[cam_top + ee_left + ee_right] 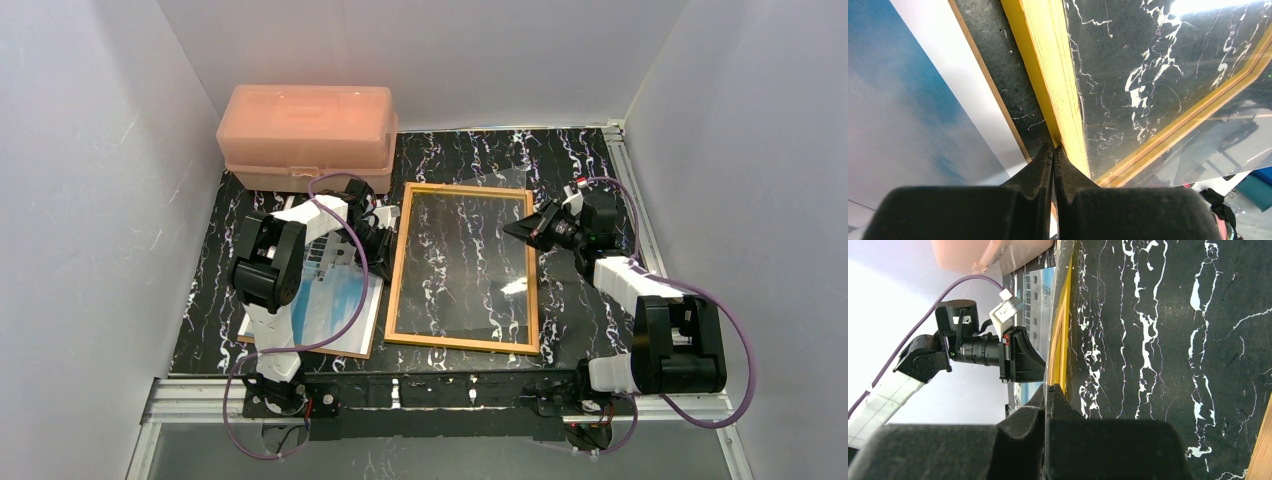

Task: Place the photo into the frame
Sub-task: Place the photo frame item in the photo frame.

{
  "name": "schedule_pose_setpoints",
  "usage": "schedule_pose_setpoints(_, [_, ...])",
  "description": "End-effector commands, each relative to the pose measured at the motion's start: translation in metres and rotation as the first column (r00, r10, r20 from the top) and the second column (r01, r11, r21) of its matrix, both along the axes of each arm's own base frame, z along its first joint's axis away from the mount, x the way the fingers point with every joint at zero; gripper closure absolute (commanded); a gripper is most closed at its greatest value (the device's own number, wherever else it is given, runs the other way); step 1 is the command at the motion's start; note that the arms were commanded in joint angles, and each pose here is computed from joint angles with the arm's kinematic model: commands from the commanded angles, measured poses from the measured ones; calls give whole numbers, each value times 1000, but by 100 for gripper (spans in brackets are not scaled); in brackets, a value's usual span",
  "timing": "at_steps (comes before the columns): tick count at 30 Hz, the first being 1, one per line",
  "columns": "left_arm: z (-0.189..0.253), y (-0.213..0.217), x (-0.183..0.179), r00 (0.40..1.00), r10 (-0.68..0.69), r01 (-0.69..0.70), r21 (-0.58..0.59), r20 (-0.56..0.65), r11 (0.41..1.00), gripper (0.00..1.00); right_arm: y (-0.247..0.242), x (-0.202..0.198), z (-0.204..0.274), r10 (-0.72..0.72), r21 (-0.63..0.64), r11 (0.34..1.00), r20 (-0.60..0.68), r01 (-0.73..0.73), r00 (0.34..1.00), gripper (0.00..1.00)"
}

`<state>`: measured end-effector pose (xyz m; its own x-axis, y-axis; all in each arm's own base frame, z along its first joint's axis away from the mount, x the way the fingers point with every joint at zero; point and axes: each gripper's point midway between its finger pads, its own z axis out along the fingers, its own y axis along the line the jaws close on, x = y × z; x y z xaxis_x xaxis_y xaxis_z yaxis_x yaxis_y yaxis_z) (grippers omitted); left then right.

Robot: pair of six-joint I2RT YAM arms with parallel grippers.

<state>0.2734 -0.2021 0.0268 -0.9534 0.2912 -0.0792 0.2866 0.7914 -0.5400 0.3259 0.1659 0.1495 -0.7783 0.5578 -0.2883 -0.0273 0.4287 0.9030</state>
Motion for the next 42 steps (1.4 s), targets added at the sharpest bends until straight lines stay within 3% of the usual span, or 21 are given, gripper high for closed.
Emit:
schedule_pose_setpoints(1, [23,-7,1,999,-15,17,-49,35,999,100,5,7,22,62,-27,998,100,-60,993,99])
schedule_pose_setpoints(21, [22,-8,2,1000,-13,14,-55,28,998,100,4,7,37,83,-73,995,172,-72,982,99])
schedule_pose_setpoints(32, [22,-8,1,1000,-15,16,-54,26,998,100,18,6,73,114,-69,993,278,-99,954,99])
schedule_pose_setpoints(42, [24,-8,1,1000,-14,16,-56,28,998,100,22,8,58,119,-68,992,242,-105,963,99])
